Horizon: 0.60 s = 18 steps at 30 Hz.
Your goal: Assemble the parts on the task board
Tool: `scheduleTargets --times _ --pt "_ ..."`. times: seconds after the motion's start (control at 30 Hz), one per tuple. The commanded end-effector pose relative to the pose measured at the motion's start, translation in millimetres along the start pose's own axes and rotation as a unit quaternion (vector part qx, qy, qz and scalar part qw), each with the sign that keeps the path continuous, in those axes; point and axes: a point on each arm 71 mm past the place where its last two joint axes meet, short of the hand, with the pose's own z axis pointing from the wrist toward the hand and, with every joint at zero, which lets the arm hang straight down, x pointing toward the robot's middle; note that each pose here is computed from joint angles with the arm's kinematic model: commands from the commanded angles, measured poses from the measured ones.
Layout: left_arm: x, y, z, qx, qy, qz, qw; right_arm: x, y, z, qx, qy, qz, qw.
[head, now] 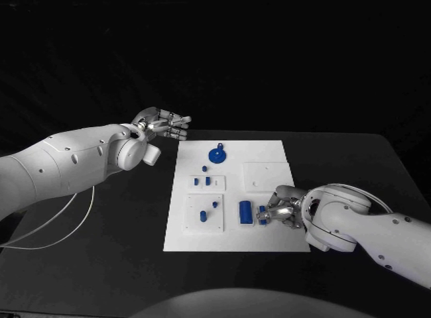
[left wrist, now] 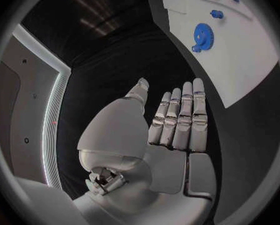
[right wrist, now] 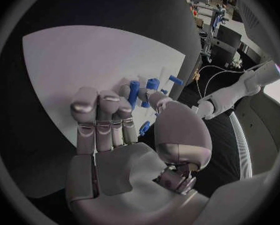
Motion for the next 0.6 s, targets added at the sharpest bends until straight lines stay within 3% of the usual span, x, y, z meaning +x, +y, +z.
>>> scheduleTargets --times 0.03,0.6 --pt "2.1 -1.2 0.2 0.003 0.007 -0.001 1.0 8.6 -4.4 1.7 0.008 0.025 -0.02 0.999" --pt "1.8 -0.8 0.0 0.001 0.008 -0.001 1.0 12.5 -3.5 2.6 0.006 0.031 -0.034 0.999"
